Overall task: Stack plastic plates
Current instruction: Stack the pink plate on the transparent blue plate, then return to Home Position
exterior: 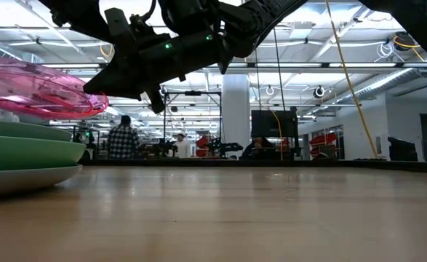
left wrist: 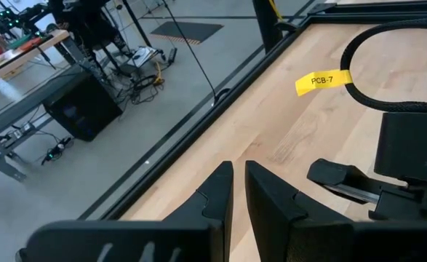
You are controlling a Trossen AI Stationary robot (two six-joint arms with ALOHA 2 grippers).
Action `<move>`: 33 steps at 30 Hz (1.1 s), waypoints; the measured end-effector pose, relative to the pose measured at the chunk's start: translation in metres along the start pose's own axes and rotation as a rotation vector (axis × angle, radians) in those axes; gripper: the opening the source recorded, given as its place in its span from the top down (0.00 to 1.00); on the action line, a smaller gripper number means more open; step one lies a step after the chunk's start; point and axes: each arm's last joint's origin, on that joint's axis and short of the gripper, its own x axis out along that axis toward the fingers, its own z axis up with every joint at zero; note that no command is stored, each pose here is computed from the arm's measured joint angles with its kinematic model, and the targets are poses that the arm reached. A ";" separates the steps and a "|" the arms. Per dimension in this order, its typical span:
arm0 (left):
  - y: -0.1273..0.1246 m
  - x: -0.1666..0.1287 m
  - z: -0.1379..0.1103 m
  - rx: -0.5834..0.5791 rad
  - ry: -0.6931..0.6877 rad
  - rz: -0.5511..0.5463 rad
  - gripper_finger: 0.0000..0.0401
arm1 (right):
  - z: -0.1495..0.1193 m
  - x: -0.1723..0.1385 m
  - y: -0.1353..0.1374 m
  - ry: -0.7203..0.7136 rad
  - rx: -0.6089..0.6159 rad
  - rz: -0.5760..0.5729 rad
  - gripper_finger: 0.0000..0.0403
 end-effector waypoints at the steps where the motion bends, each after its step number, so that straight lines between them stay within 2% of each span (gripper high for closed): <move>1: 0.000 0.000 0.000 0.000 0.000 0.000 0.88 | 0.000 0.000 0.000 0.000 0.000 0.000 0.98; 14: 0.000 0.000 0.000 0.000 0.000 0.000 0.88 | -0.001 0.000 0.002 0.000 0.001 0.006 0.97; 26: 0.000 0.000 0.000 0.002 0.000 0.000 0.88 | -0.001 0.000 0.003 0.004 0.010 0.015 0.80; 33: 0.000 0.000 0.000 -0.001 0.000 0.000 0.88 | -0.001 0.000 0.004 0.021 0.021 0.059 0.75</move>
